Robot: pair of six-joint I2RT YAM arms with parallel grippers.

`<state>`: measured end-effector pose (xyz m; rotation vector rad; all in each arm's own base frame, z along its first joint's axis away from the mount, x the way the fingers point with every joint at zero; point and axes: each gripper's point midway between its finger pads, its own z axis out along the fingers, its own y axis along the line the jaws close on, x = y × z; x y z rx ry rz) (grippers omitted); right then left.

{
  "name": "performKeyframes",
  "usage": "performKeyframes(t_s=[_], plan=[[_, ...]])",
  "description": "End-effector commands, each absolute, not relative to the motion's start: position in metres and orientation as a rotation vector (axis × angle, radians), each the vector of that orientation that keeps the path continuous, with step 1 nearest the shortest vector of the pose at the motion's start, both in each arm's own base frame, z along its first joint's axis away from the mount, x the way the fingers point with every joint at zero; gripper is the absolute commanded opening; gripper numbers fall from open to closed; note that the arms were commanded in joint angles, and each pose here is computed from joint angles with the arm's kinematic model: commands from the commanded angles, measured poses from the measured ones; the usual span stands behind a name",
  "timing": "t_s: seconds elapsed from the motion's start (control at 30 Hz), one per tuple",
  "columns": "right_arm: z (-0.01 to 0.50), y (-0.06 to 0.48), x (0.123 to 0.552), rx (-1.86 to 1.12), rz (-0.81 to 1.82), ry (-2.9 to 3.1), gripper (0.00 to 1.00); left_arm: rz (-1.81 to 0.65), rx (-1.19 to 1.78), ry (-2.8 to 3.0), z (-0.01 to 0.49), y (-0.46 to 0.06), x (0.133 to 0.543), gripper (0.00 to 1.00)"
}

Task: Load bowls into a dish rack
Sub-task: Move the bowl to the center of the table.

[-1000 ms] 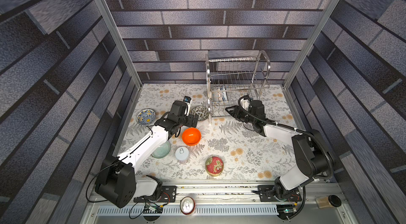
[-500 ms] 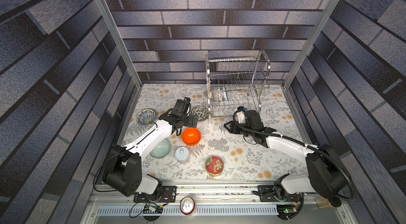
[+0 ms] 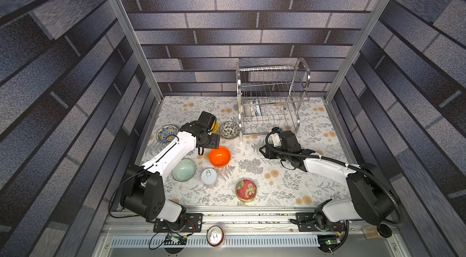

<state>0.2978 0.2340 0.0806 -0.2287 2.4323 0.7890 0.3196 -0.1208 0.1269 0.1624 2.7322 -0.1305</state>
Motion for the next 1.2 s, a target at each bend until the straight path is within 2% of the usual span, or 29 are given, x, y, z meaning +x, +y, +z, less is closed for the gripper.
performKeyframes(t_s=[0.0, 0.13, 0.73, 0.77, 0.93, 1.17], plan=[[0.083, 0.241, 0.303, -0.278, 0.782, 2.419, 0.5, -0.156, 0.137, 2.881, 0.1, -0.12, 0.292, 0.79], [0.083, 0.242, 0.304, -0.278, 0.781, 2.421, 0.49, -0.193, 0.135, 2.937, 0.083, -0.126, 0.281, 0.74], [0.082, 0.228, 0.297, -0.227, 0.737, 2.424, 0.48, -0.159, 0.027, 2.927, 0.045, -0.127, 0.296, 0.31], [0.081, 0.227, 0.297, -0.222, 0.734, 2.425, 0.48, -0.157, 0.024, 2.926, 0.045, -0.127, 0.296, 0.31], [0.084, 0.22, 0.298, -0.181, 0.7, 2.413, 0.48, -0.163, 0.014, 2.89, 0.055, -0.127, 0.301, 0.17], [0.084, 0.201, 0.304, -0.089, 0.573, 2.425, 0.47, -0.221, 0.02, 2.835, 0.074, -0.135, 0.303, 0.09]])
